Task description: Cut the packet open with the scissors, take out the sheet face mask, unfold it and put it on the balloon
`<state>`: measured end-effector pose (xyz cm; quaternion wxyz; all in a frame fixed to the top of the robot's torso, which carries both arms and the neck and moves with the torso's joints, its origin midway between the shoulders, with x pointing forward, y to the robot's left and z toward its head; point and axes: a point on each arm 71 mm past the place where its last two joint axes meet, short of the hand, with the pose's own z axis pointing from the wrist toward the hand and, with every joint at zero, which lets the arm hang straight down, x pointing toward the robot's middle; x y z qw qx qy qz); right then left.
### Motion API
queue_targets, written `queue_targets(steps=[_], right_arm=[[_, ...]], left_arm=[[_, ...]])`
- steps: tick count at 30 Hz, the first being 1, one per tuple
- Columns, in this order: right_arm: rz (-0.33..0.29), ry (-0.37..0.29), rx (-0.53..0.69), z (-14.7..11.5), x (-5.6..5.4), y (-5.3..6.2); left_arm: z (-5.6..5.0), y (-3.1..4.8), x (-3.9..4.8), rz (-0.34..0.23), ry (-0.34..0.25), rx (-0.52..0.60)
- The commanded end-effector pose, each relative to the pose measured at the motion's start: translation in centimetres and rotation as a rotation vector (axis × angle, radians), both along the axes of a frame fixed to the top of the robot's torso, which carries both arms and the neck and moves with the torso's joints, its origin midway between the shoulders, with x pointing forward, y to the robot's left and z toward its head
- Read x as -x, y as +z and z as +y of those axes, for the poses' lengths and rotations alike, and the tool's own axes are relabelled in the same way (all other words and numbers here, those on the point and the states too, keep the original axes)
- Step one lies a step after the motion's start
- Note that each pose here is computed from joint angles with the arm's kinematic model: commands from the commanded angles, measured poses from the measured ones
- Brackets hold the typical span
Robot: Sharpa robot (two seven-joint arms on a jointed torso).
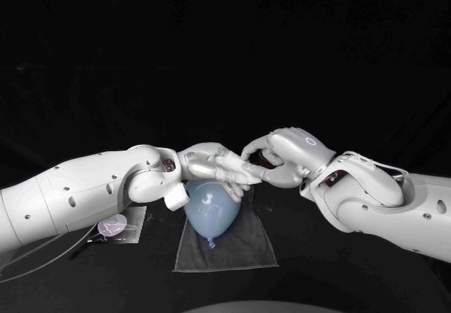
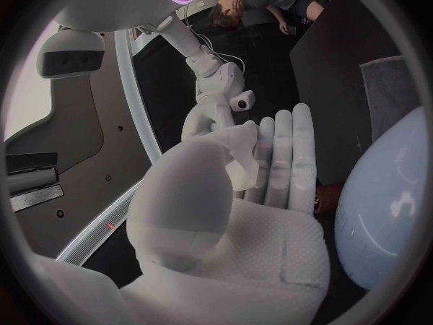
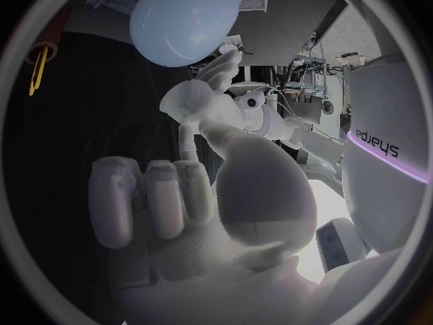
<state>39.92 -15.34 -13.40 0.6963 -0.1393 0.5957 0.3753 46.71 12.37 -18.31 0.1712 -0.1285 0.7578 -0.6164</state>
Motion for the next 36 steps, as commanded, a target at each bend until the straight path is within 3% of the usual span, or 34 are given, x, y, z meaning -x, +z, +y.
queue_targets(steps=[1,19,36], right_arm=[[0.004,-0.001,0.017,0.1,0.0,-0.2],[-0.041,-0.013,0.011,0.1,0.2,-0.1],[-0.144,-0.009,-0.118,-0.3,0.7,1.0]], left_arm=[[-0.1,0.23,0.05,-0.005,-0.007,0.015],[-0.1,0.21,0.03,-0.005,-0.007,0.014],[0.0,0.18,0.00,-0.004,-0.004,0.010]])
